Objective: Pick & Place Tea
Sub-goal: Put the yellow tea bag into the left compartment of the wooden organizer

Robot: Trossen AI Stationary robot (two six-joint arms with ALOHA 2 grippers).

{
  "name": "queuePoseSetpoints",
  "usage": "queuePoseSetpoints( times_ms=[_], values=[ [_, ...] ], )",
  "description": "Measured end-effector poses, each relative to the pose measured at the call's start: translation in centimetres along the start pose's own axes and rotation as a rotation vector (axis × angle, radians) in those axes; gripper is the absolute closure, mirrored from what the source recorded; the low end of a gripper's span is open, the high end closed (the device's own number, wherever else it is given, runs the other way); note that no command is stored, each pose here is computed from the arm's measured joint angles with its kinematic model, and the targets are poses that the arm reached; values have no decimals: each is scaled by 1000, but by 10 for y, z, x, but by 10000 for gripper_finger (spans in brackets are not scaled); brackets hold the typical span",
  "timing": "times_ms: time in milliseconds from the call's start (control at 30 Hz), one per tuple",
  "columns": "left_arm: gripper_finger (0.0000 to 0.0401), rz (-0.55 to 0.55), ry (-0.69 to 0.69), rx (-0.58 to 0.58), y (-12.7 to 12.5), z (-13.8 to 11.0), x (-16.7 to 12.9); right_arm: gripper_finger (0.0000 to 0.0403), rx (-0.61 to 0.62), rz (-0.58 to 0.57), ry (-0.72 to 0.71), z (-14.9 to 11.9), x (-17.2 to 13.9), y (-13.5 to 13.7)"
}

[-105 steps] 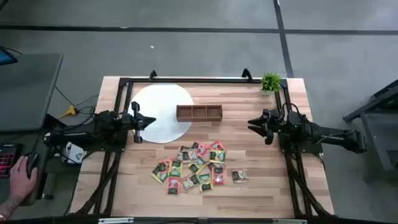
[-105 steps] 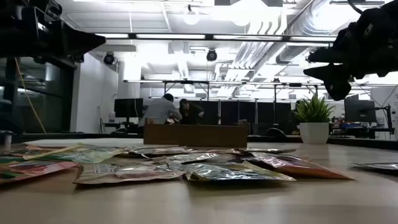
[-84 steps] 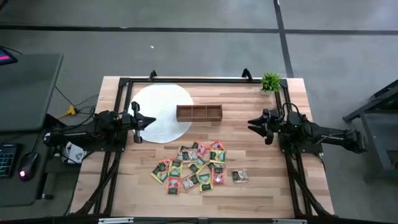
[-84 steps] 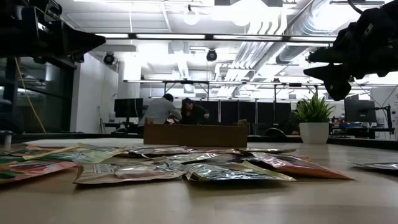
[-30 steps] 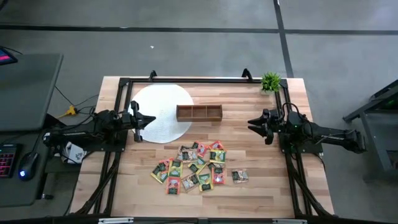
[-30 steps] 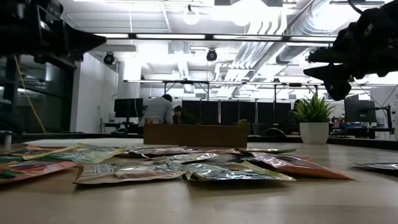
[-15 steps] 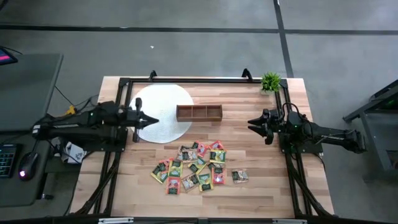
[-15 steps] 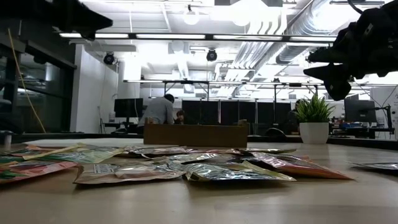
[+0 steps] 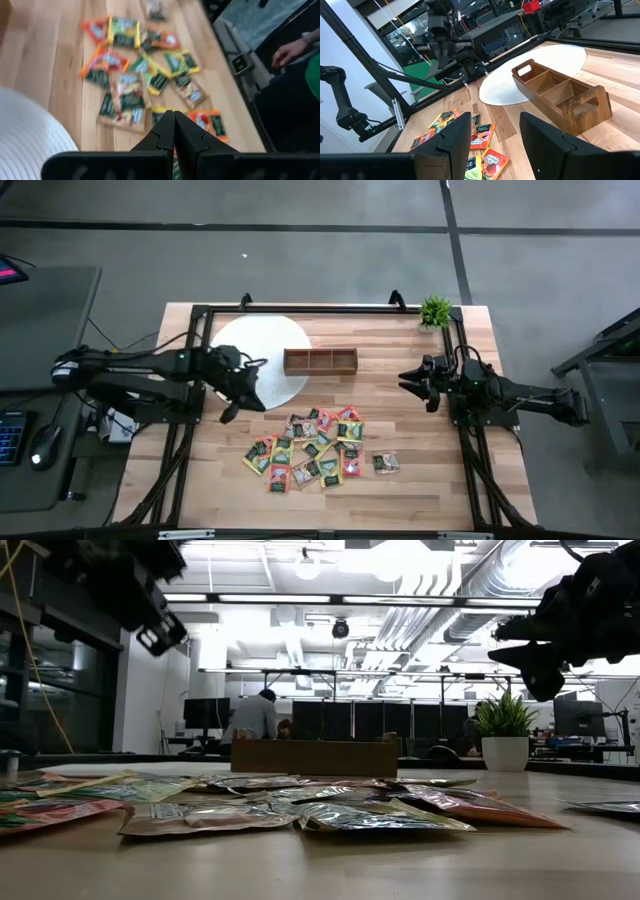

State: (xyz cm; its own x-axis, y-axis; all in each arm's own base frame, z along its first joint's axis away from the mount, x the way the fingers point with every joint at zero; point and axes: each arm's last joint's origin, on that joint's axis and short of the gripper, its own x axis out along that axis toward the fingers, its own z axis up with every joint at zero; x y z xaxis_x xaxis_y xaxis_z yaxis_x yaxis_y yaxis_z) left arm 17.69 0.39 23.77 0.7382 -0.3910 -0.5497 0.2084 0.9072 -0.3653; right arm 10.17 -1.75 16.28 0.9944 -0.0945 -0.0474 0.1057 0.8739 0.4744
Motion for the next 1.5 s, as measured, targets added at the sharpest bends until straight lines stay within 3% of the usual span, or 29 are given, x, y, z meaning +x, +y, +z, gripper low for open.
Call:
queuePoseSetpoints(
  times_ms=[300,400,600,767,900,1033,1200,1367,1500],
  values=[
    [385,-19,156,-48,19,-8,36,238,0,1,-1,0,0,0],
    [345,-94,160,-21,21,-7,44,238,0,1,-1,0,0,0],
    [224,-208,192,-29,25,-10,57,238,0,1,-2,0,0,0],
    [167,-160,268,-15,29,-19,71,238,0,1,-3,0,0,0],
    [161,-82,354,-36,29,-29,89,238,0,1,-2,0,0,0],
    [160,-85,414,-102,26,-39,107,238,0,1,-2,0,0,0],
    [160,-84,366,-125,17,-36,117,238,0,1,-2,0,0,0],
    [160,18,334,-197,20,-33,117,238,0,1,-2,0,0,0],
    [160,37,336,-235,20,-34,117,238,-1,1,-3,0,0,0]
  ],
)
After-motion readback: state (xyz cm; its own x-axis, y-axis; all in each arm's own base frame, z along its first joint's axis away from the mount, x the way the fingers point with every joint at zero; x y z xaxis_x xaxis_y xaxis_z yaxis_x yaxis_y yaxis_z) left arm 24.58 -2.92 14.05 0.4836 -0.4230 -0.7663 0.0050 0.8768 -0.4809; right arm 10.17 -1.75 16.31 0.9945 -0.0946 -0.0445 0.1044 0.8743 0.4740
